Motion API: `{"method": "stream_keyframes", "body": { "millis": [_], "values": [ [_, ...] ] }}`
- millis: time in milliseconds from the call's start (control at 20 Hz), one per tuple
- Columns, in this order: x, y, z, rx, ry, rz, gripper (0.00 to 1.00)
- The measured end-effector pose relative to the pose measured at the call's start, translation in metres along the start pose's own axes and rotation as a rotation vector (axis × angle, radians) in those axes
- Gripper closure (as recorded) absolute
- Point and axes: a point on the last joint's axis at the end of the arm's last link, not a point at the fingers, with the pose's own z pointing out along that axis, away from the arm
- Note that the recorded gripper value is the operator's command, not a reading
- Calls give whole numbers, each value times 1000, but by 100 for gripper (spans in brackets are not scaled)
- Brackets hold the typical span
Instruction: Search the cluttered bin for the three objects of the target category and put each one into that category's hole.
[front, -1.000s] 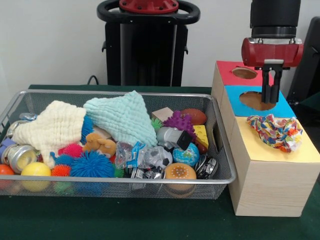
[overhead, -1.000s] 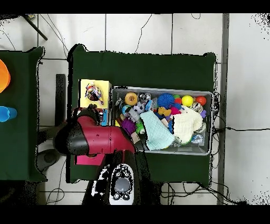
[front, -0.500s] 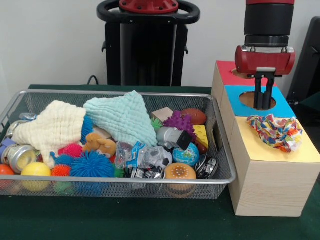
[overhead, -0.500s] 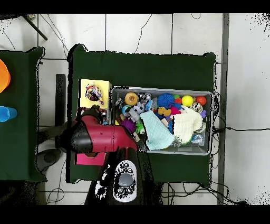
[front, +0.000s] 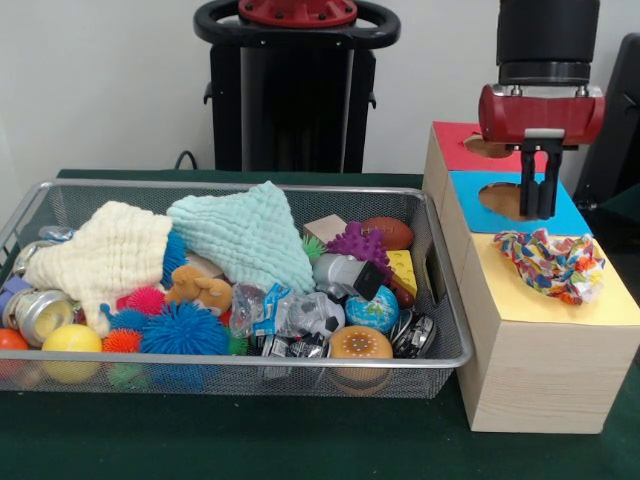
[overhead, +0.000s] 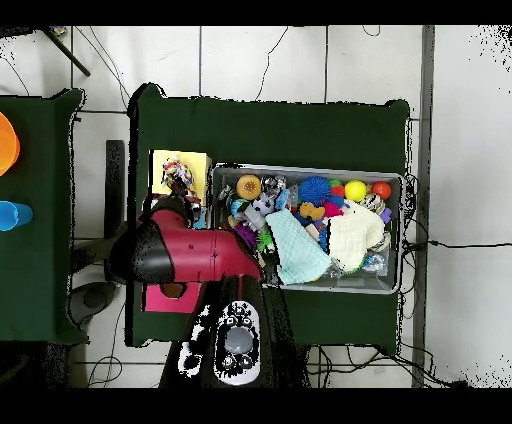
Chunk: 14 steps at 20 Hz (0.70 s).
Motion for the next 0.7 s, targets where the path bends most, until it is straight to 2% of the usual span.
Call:
{"method": "stream_keyframes", "body": {
  "millis": [150,700],
  "values": [
    [-3,1,-3,-1,-3,-1,100],
    [-11,10,-37,-5,49,-12,100]
  ]
}}
